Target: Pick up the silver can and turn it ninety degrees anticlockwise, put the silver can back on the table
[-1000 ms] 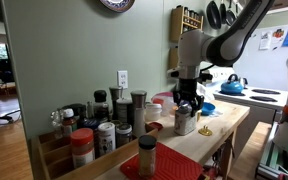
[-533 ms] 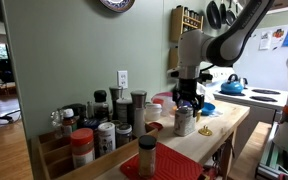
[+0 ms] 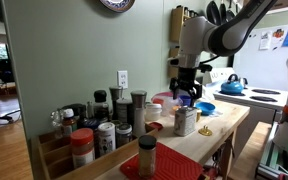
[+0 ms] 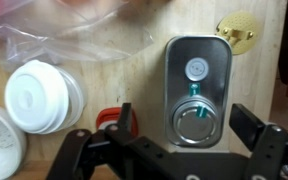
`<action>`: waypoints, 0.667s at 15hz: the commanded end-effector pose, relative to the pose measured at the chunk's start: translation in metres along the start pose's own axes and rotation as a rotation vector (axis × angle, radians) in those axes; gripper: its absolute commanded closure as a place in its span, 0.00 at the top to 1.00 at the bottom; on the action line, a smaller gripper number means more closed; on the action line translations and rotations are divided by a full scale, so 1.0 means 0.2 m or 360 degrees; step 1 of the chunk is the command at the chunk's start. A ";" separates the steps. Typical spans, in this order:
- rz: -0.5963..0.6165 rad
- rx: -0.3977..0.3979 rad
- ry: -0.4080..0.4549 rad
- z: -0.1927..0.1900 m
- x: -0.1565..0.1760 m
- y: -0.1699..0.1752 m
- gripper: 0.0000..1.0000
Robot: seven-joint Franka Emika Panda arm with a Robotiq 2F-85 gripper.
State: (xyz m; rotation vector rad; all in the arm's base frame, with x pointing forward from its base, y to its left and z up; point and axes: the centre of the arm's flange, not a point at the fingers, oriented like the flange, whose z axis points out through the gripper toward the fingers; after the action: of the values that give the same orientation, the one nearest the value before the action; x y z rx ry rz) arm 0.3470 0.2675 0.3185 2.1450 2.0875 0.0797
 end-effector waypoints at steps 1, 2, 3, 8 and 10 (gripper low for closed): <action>0.0036 -0.0094 -0.0029 -0.36 -0.09 -0.01 1.00; 0.0048 -0.0100 -0.0043 -0.44 -0.10 -0.01 1.00; 0.0065 -0.0110 -0.0070 -0.52 -0.11 0.00 1.00; 0.0087 -0.0041 -0.0152 -0.77 -0.15 0.00 1.00; 0.0075 -0.0013 -0.0123 -0.82 -0.16 0.00 1.00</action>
State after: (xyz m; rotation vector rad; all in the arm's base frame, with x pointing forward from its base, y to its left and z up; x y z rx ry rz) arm 0.3286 0.2505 0.4655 2.1416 1.9449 0.0364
